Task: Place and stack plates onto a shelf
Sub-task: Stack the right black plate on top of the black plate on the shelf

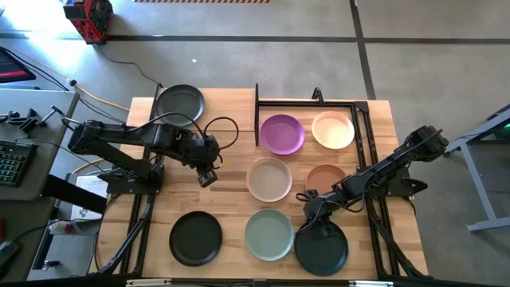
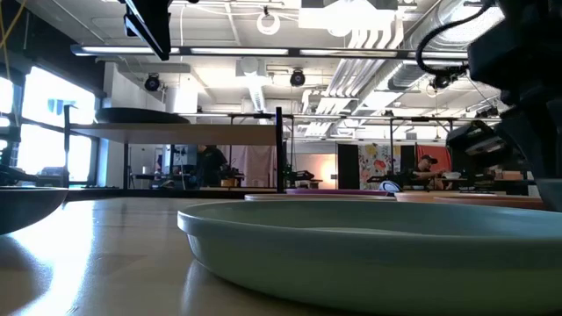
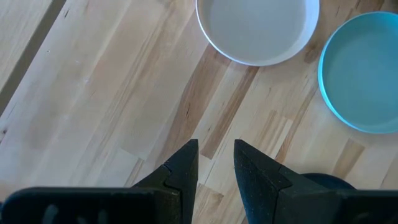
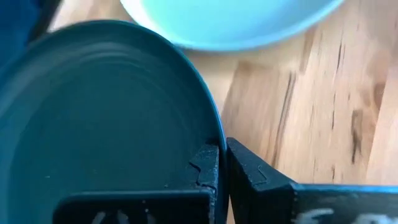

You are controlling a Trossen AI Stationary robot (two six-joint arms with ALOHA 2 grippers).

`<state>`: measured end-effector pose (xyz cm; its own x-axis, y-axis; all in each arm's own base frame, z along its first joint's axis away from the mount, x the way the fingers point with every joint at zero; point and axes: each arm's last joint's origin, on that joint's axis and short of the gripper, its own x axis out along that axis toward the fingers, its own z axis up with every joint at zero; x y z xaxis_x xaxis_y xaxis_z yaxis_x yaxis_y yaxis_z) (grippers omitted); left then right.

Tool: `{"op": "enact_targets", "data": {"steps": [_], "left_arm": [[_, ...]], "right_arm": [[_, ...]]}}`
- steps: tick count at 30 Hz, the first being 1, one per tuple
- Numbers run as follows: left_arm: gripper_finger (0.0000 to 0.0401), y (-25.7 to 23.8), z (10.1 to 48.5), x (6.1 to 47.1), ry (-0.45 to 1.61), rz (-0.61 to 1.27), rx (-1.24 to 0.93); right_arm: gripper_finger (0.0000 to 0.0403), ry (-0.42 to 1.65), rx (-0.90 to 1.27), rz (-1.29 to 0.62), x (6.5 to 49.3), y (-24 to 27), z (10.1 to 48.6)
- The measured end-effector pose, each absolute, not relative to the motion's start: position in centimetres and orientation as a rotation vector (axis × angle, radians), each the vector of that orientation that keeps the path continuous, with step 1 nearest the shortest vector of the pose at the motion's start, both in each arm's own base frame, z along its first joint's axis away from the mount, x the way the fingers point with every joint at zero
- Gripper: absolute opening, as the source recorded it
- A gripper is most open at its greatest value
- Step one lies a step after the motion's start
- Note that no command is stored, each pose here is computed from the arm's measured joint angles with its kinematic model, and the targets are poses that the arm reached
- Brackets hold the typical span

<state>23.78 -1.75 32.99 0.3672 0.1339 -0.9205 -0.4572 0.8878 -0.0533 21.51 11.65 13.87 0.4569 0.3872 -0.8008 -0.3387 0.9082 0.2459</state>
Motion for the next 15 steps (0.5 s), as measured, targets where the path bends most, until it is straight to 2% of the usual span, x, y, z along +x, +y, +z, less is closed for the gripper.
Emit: {"op": "enact_targets", "data": {"steps": [15], "left_arm": [[0.009,0.5,33.2,24.4,1.025,0.553,-0.51]], "right_arm": [[0.0,1.124,-0.111,0.307,24.1,12.3,21.5]]}}
